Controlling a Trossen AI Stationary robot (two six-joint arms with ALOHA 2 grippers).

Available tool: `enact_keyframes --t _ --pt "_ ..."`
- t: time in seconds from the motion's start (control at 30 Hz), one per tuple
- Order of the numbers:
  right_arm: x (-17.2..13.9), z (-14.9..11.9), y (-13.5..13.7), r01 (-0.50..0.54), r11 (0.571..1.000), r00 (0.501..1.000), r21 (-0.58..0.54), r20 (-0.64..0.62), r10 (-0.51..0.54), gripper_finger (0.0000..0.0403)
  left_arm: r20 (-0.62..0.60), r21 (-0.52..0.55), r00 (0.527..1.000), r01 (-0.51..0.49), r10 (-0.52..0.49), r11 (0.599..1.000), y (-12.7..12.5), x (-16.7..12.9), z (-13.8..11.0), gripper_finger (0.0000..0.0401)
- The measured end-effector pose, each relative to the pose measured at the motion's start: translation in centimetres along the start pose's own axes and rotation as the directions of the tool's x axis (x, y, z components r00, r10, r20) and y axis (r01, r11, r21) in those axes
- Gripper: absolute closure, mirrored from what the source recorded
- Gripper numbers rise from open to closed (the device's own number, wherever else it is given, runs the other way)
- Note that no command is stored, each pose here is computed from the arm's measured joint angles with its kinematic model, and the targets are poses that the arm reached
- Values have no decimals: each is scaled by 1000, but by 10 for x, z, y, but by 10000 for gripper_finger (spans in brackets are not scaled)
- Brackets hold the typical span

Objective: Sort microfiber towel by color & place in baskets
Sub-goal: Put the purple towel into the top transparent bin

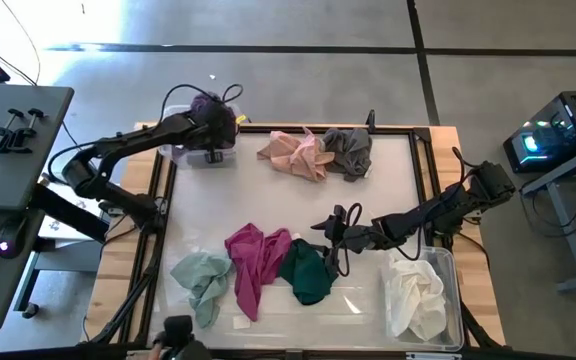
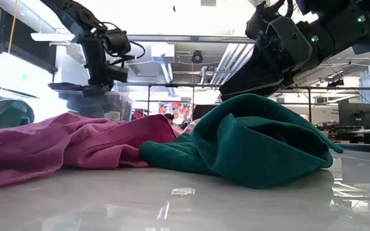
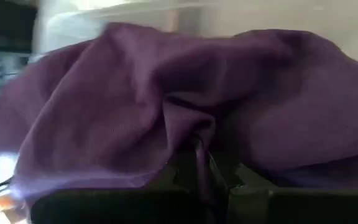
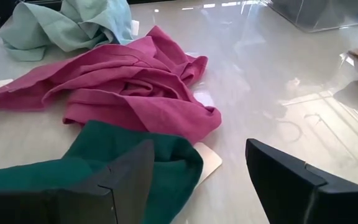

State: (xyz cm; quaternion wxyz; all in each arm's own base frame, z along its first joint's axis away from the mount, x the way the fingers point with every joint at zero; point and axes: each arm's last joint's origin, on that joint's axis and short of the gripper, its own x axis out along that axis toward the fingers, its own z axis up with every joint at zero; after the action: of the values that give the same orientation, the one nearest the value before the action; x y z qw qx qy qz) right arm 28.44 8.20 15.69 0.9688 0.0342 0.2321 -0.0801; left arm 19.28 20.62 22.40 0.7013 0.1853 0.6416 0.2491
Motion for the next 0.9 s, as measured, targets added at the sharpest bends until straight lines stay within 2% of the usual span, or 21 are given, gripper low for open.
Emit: enact_keyframes --t 0.2,0.3,0.4,0.53,0.63,0.7,0.9 --pt "0 0 0 1 1000 1000 6 -3 -1 153 5 -51 999 33 -33 998 2 2 2 378" --pt "0 -1 0 2 1000 1000 5 -6 -2 153 11 -103 999 32 -31 994 12 -11 3 345" --pt "0 -1 0 2 1000 1000 4 -8 -2 153 56 -169 998 13 -4 986 29 -37 7 308" --pt "0 -1 0 2 1000 1000 4 -8 -2 153 97 -239 994 81 -59 968 44 -66 8 270" --pt "0 -1 0 2 1000 1000 3 -8 -2 153 155 -339 988 80 -28 937 57 -89 9 257" --pt "0 -1 0 2 1000 1000 3 -8 -2 153 182 -415 983 74 3 907 65 -94 10 256" --pt "0 -1 0 1 1000 1000 2 -9 -1 153 202 -578 978 81 46 812 80 -75 13 282"
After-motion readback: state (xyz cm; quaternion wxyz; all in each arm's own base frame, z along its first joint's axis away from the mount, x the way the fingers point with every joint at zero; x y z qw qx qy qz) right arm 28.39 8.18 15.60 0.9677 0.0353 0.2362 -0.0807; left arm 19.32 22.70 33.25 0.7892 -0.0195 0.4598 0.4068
